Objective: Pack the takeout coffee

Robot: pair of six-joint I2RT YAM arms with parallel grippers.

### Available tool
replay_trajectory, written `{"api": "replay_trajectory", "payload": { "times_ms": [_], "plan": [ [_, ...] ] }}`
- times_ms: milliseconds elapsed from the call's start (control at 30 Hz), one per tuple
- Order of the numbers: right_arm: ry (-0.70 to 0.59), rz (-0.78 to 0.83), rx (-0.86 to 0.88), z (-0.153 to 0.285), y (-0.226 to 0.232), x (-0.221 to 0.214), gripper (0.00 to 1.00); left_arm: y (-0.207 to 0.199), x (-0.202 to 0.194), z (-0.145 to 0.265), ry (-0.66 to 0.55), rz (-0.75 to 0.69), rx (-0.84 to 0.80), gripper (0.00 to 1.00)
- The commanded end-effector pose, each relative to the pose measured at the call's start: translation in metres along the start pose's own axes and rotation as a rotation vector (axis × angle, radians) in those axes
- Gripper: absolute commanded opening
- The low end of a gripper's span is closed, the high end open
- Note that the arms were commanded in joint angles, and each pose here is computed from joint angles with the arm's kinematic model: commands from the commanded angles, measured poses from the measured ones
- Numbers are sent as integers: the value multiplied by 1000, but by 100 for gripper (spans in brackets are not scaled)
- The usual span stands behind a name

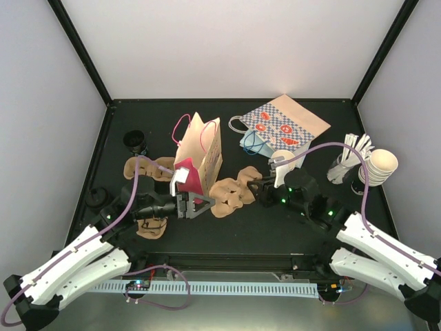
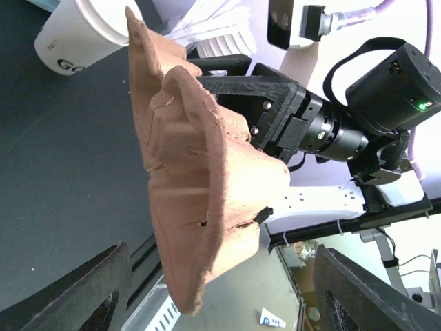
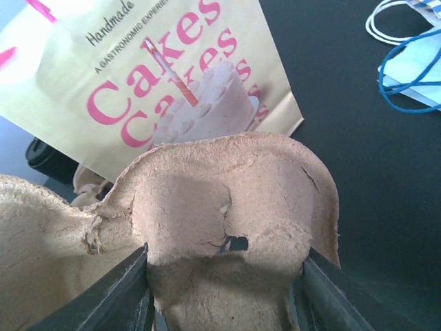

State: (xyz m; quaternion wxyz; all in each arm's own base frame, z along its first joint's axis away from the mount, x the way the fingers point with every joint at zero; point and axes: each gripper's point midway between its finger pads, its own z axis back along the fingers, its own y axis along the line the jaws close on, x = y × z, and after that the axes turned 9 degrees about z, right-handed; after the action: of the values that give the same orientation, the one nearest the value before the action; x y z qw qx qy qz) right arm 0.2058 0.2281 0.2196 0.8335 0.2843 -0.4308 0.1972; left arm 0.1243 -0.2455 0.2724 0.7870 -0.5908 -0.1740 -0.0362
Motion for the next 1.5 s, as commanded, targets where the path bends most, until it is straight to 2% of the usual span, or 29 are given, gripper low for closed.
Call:
{"api": "replay_trajectory", "payload": {
  "times_ms": [0, 233, 533, 633, 767, 867, 1033, 1267, 1467],
  "plan": [
    [-67, -47, 68, 9, 15, 25, 54, -18, 3, 3, -4, -16, -95, 72],
    [-53, -65, 88, 5, 19, 24, 54, -24, 0, -1, 27, -4, -141, 47],
    [-42, -71, 83, 2, 18, 21, 55, -22, 0, -2, 31, 4, -135, 3],
    [-33, -70, 77, 0, 17, 18, 59, -20, 0, -3, 37, 13, -122, 2],
    [-7, -63, 62, -3, 14, 12, 82, -18, 0, -4, 37, 12, -107, 2],
    [15, -48, 28, -4, 7, 6, 91, -11, 5, -1, 11, -4, -41, 1],
    [53, -6, -40, 0, -6, -6, 96, -6, 13, 6, -2, -86, 93, 1],
    [70, 5, -128, 5, -25, -17, 96, -9, 18, -1, 84, -266, 201, 2],
    [51, -58, -353, 24, -64, -19, 95, 6, 16, -19, 181, -448, 397, 2]
  ]
}}
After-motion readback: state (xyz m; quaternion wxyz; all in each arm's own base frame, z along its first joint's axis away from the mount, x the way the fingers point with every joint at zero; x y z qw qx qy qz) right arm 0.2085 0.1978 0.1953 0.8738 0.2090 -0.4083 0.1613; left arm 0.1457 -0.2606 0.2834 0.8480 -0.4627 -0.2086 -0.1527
